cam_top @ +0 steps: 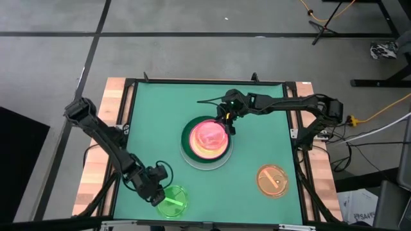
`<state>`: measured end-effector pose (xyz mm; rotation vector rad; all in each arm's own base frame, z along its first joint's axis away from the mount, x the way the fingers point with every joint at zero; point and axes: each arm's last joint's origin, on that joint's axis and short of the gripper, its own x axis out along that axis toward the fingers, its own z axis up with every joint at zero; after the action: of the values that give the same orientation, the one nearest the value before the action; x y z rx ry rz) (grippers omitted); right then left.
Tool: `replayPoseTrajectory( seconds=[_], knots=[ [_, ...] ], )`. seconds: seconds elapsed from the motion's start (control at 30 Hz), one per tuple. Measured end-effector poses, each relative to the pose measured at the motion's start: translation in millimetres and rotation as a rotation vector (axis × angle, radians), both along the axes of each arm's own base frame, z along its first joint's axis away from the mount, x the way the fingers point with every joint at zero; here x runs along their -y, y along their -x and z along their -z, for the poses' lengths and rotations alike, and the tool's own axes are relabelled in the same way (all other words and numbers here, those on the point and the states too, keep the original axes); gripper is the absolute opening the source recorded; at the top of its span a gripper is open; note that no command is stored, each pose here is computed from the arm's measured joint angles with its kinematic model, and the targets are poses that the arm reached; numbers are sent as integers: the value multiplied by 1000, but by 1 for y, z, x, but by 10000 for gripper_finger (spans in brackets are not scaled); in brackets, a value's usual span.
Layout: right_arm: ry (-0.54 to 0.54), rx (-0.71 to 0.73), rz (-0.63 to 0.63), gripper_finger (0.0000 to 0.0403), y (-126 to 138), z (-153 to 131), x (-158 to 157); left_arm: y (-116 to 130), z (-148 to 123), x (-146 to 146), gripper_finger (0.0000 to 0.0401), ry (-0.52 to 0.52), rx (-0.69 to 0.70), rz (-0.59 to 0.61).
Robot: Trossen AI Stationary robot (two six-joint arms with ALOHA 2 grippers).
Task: Stack plastic plates
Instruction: Stack the light pink plate on top of the light green plate
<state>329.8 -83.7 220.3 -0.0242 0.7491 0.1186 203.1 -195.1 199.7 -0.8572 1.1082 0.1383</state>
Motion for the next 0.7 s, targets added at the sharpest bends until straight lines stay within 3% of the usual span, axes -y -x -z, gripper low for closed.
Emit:
replayPoseTrajectory(
  seconds=[0.37, 0.7],
  knots=[
    [30, -10, 30, 51, 0, 0, 2, 4, 15, 11, 64, -20, -53, 2],
    [42, -14, 43, 51, 1, 0, 2, 6, 18, 10, 64, -17, -91, -106]
  ],
)
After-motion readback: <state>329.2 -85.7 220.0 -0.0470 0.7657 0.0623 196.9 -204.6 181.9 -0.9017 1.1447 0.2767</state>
